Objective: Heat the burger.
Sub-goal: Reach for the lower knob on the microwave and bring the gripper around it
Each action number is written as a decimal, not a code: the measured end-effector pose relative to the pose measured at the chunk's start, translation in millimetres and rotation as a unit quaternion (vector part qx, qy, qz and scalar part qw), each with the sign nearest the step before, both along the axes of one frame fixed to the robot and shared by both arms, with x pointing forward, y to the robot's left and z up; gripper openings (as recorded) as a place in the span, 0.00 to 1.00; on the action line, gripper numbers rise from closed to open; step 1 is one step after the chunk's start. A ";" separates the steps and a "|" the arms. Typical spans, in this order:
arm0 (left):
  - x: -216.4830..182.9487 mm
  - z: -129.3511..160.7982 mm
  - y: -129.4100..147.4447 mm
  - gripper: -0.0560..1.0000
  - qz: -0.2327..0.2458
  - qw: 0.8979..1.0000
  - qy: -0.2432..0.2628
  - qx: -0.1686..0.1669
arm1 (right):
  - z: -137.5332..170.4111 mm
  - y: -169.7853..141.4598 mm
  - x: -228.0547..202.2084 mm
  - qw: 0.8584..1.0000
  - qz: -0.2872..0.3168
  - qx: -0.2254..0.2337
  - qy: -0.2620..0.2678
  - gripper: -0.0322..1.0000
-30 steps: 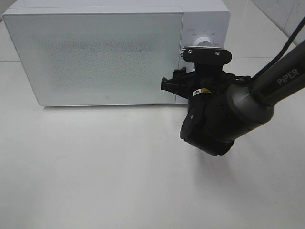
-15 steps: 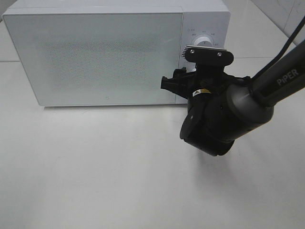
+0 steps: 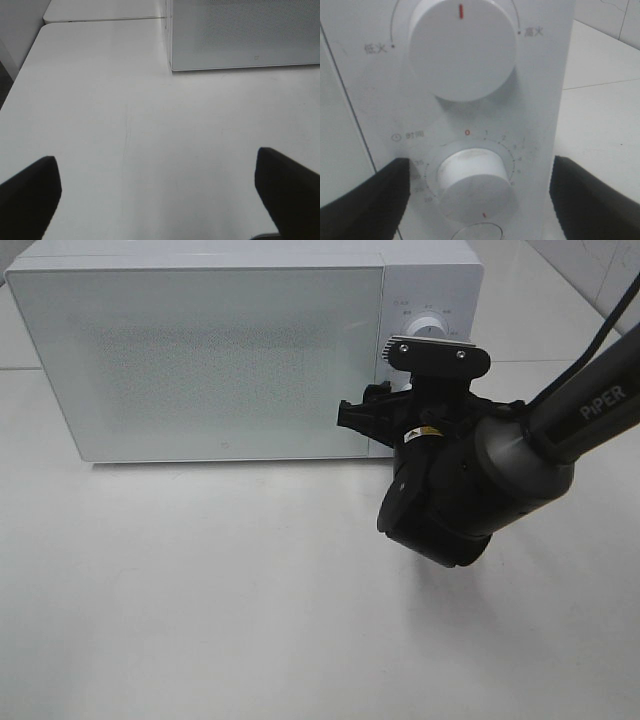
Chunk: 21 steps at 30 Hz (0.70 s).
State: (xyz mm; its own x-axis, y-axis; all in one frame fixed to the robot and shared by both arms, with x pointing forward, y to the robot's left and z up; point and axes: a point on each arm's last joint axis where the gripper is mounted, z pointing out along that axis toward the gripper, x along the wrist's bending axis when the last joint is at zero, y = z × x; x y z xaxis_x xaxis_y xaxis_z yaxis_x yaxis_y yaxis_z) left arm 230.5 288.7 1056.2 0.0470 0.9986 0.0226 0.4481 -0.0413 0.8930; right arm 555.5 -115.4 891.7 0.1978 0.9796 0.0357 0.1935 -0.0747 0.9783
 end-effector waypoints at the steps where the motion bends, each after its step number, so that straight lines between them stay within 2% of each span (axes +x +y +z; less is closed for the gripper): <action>1: 0.0 0.0 0.0 0.97 0.000 1.000 0.000 0.000 | 0.0 0.0 0.0 1.000 0.000 0.000 0.000 0.76; 8: 0.0 0.0 0.0 0.97 0.000 1.000 0.000 0.000 | -1.2 0.2 -0.1 1.000 0.003 -0.007 0.001 0.76; 13: 0.0 0.0 0.0 0.97 0.000 1.000 0.000 0.000 | -6.2 -2.4 -3.5 0.999 0.014 -0.040 0.012 0.76; 21: 0.0 0.0 0.0 0.97 0.000 1.000 0.000 0.000 | -7.7 -3.6 -5.1 0.998 0.020 -0.060 0.018 0.76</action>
State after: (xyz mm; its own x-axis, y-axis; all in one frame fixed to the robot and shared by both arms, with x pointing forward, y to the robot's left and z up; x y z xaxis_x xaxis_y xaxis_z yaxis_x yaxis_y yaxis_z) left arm 230.5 288.7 1056.2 0.0470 0.9986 0.0226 0.4481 -0.0413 0.8930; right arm 550.4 -119.0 884.0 0.1584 0.9834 -0.0884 0.2294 0.0504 0.9720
